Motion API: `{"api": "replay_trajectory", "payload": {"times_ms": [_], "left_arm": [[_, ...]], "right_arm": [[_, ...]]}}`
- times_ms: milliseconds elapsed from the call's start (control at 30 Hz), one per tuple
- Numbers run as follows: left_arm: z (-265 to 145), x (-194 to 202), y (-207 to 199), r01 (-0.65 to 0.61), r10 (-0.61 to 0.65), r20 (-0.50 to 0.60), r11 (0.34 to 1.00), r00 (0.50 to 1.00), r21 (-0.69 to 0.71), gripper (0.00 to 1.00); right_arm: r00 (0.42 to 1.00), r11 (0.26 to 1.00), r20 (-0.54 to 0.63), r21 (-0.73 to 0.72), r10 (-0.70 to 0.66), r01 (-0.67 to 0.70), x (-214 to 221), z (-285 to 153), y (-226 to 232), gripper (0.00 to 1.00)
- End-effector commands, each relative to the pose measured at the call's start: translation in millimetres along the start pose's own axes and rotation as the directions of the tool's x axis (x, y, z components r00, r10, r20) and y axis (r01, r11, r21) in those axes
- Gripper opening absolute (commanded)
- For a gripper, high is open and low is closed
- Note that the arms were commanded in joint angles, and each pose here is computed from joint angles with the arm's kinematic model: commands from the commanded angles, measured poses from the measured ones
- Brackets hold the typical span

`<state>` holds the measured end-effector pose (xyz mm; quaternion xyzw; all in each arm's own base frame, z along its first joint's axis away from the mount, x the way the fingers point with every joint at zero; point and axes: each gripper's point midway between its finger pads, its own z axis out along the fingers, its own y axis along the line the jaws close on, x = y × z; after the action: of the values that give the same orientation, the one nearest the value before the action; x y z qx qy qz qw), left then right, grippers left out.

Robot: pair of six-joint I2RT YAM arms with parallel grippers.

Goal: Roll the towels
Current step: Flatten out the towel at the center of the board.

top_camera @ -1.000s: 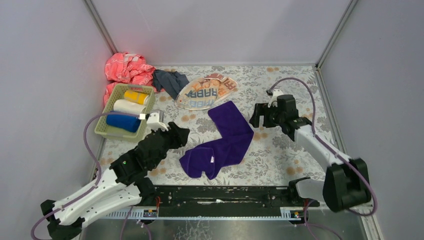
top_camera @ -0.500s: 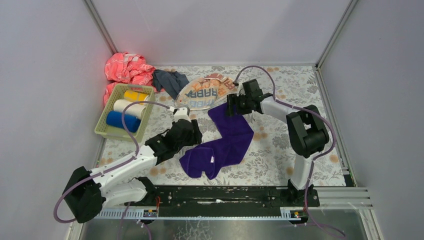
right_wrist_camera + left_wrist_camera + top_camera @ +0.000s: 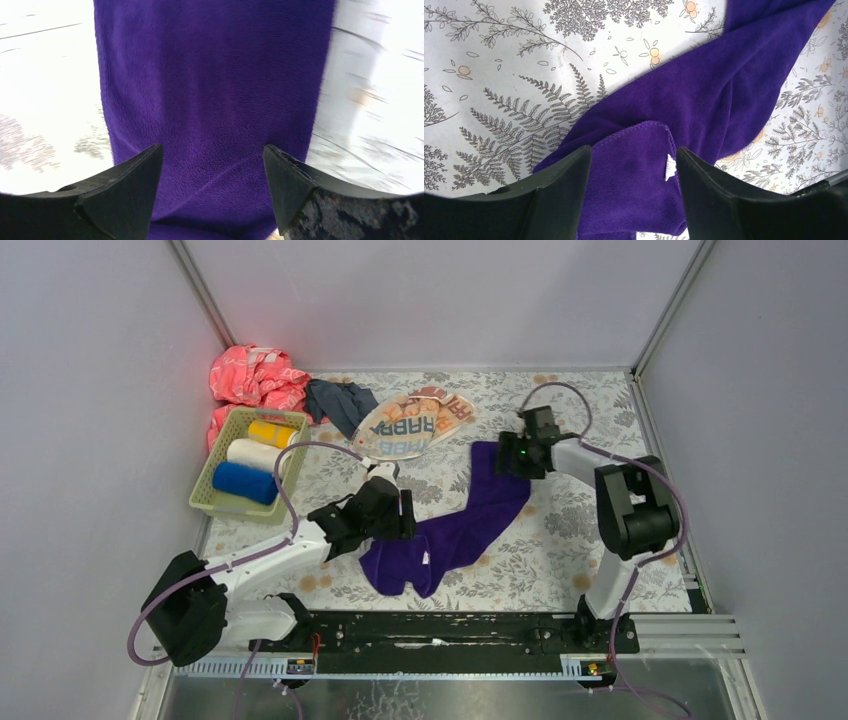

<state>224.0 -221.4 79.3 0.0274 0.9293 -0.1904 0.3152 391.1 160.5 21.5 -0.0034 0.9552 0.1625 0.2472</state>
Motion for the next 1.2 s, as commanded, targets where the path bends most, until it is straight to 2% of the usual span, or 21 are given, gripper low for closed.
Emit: {"api": "replay_trajectory", "payload": {"times_ms": [0, 133, 267, 433, 667, 867, 1167], "left_arm": [[-5.3, -13.0, -10.3, -0.02, 0.019, 0.023, 0.999, 1.0, 0.033, 0.64], [-6.8, -12.8, -8.9, -0.039, 0.038, 0.013, 0.999, 0.999, 0.026, 0.65], [-11.3, -7.2, -17.8, -0.079, 0.082, -0.036, 0.994, 0.996, 0.075, 0.64], [-12.8, 13.6, -40.4, -0.147, 0.16, -0.112, 0.982, 0.981, 0.119, 0.53], [16.1, 11.0, -51.3, -0.15, 0.152, -0.145, 0.988, 0.978, 0.029, 0.37], [32.0, 19.6, -41.8, -0.078, 0.062, -0.181, 0.993, 0.981, -0.083, 0.36], [48.2, 31.6, -36.2, -0.054, 0.027, -0.206, 0.99, 0.978, -0.127, 0.34]], "right_arm": [[1.0, 0.979, 0.025, 0.205, 0.002, -0.007, 2.1, -34.3, -45.9, 0.81], [0.986, 0.962, 0.087, 0.247, -0.142, 0.117, -22.7, -54.0, -19.7, 0.82], [0.973, 0.943, 0.041, 0.258, -0.226, 0.208, -23.2, -50.3, 3.2, 0.81], [0.975, 0.947, 0.037, 0.249, -0.218, 0.202, -7.8, -49.1, 8.1, 0.81], [0.977, 0.947, 0.029, 0.253, -0.213, 0.199, 10.1, -56.8, 0.3, 0.81], [0.973, 0.943, 0.059, 0.266, -0.222, 0.199, 12.8, -70.8, -4.4, 0.82], [0.969, 0.943, 0.088, 0.266, -0.232, 0.202, 10.7, -74.2, -4.7, 0.83]]}}
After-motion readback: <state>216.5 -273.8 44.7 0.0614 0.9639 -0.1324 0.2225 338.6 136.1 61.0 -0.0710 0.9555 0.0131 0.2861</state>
